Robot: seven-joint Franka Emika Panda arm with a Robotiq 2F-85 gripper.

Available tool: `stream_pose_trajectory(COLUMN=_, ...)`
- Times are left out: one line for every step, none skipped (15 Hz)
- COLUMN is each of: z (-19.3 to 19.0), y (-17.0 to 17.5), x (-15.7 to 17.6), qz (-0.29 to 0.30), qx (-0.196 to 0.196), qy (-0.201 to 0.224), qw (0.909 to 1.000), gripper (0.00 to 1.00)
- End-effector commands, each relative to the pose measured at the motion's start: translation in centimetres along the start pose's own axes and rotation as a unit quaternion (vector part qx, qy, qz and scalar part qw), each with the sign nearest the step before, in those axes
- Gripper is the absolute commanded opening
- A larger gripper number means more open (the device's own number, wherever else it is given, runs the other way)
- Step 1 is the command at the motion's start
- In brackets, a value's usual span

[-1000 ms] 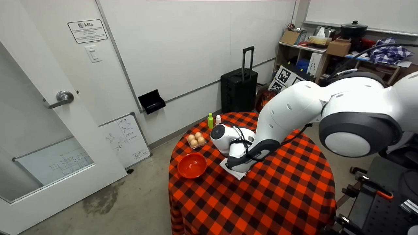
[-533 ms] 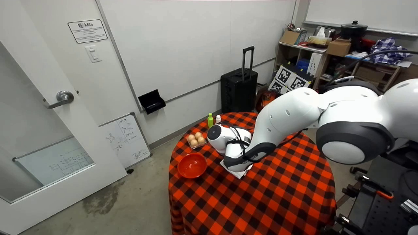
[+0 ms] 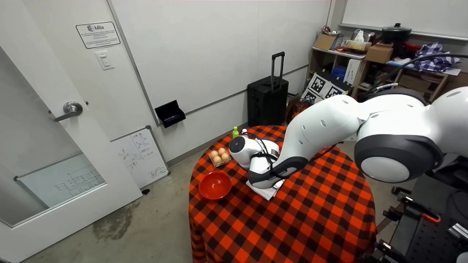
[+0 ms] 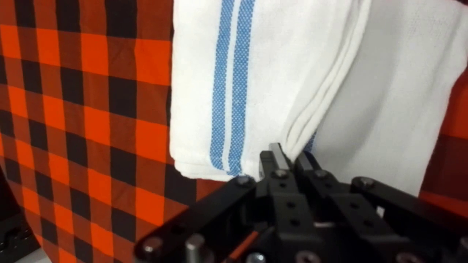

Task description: Pick up the white and blue towel, set the towel down and fold it three times over

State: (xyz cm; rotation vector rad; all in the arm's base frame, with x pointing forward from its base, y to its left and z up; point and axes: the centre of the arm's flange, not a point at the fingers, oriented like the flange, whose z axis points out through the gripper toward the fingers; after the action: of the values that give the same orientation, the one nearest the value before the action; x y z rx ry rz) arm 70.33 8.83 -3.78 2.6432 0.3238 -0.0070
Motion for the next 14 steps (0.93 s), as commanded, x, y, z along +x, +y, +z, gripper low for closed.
stream_pose_trajectory(z=-4.4, y=2.0, x=-1.6, qz=0.009, qx=0.002, qy=-0.010, qw=0.9999, gripper=0.01)
stream_pose_trajectory(z=-5.3, y=2.5, x=-1.7, qz=0.014, qx=0.005, qy=-0.010, qw=0.9998, gripper=0.01)
stream_pose_trajectory(z=-7.6, y=3.6, x=-2.5, qz=0.025, qx=0.017, qy=-0.006, qw=0.9995, gripper=0.01)
stream_pose_trajectory(z=-8.9, y=4.2, x=-2.8, qz=0.032, qx=0.021, qy=-0.002, qw=0.9992, gripper=0.01)
stream_pose_trajectory(z=-10.7, y=5.1, x=-3.4, qz=0.041, qx=0.024, qy=0.004, qw=0.9989, gripper=0.01)
stream_pose_trajectory(z=-12.1, y=5.9, x=-3.7, qz=0.046, qx=0.027, qy=0.008, qw=0.9985, gripper=0.01)
stream_pose_trajectory(z=-13.6, y=6.7, x=-4.1, qz=0.050, qx=0.029, qy=0.011, qw=0.9983, gripper=0.01)
stream_pose_trajectory(z=-15.1, y=7.6, x=-4.6, qz=0.052, qx=0.032, qy=0.012, qw=0.9981, gripper=0.01)
stream_pose_trajectory(z=-16.6, y=8.5, x=-5.1, qz=0.049, qx=0.041, qy=0.011, qw=0.9979, gripper=0.01)
stream_pose_trajectory(z=-17.9, y=9.3, x=-5.7, qz=0.045, qx=0.047, qy=0.009, qw=0.9978, gripper=0.01)
stream_pose_trajectory(z=-19.3, y=10.1, x=-6.4, qz=0.042, qx=0.053, qy=0.010, qw=0.9976, gripper=0.01)
stream_pose_trajectory(z=-20.7, y=10.9, x=-7.2, qz=0.042, qx=0.058, qy=0.012, qw=0.9974, gripper=0.01)
stream_pose_trajectory(z=-22.0, y=11.7, x=-8.0, qz=0.039, qx=0.068, qy=0.014, qw=0.9968, gripper=0.01)
stream_pose_trajectory(z=-23.3, y=12.4, x=-8.9, qz=0.037, qx=0.073, qy=0.017, qw=0.9965, gripper=0.01)
